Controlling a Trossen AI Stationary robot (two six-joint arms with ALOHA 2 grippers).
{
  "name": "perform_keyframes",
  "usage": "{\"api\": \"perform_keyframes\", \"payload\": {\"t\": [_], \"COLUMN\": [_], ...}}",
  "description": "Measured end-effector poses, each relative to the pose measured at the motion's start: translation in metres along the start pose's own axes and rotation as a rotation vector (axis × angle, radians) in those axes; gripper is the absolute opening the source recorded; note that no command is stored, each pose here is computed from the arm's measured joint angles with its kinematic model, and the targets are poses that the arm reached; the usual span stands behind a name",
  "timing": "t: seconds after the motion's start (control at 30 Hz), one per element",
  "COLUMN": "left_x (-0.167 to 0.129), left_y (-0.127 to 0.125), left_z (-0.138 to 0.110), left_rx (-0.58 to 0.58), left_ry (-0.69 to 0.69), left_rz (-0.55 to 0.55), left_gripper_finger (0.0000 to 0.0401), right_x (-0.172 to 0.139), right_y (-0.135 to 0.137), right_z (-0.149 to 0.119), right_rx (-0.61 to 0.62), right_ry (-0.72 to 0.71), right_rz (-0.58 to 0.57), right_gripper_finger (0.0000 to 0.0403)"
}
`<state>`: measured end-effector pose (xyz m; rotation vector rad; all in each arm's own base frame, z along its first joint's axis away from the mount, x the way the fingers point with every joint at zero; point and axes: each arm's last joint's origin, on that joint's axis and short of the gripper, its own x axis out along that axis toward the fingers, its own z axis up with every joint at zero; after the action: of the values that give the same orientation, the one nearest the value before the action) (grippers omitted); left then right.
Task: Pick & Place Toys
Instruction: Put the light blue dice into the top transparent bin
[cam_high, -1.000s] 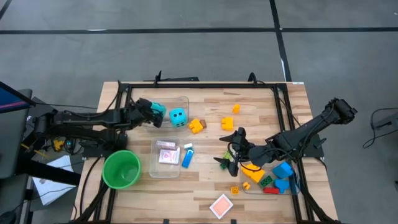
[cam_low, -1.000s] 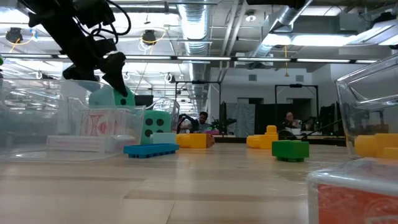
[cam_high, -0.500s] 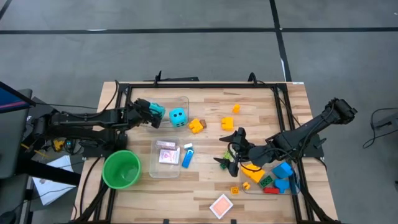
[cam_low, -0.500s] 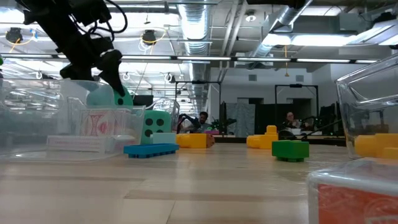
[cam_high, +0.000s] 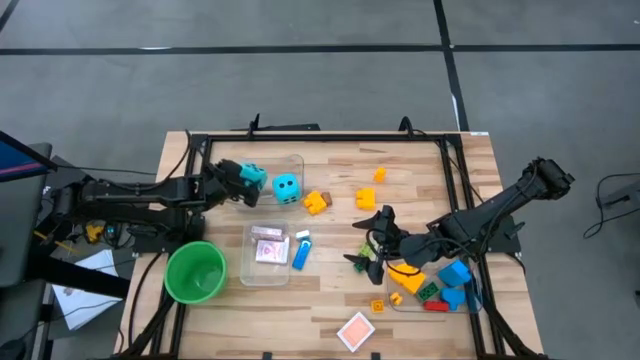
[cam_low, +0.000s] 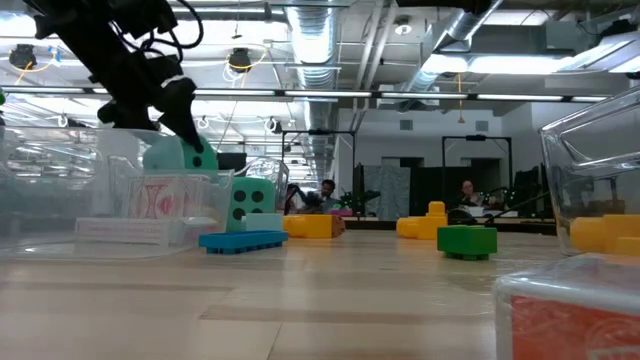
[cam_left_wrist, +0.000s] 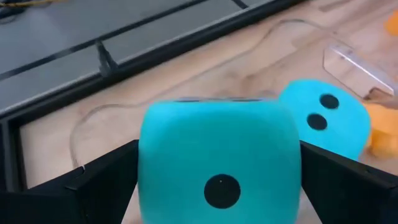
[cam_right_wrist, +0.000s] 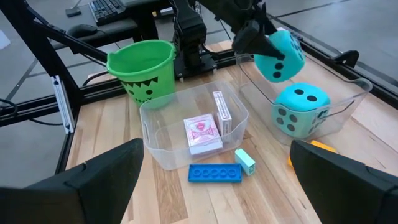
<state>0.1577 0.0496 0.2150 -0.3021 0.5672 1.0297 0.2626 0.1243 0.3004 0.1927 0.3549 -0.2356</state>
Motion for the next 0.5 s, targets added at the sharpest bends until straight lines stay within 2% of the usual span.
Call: {"api": "perform_keyframes", "payload": {"t": [0.3,0.43,0.5], "left_x": [-0.0014,0.0006,0.0018], "left_y": [0.0003,-0.0024,-0.0024], "left_z": [0.0009,-0.0014,-0.0034], "left_rx": [-0.019,-0.035,-0.034], "left_ry": [0.006,0.054,0.071], "left_rz": [-0.028,-0.073,-0.059], "left_gripper_finger": [0.04,0.04,0.04], "right_x": [0.0,0.0,0.0], "right_y": [0.0,0.0,0.0], "right_z": [-0.0001,-0.0001,-0.0001], "right_rx": [0.0,0.0,0.0], "right_ry": [0.001,0.001,0.001], "right_rz": [0.0,0.0,0.0], "right_gripper_finger": [0.0395,0.0395,0.0395]}}
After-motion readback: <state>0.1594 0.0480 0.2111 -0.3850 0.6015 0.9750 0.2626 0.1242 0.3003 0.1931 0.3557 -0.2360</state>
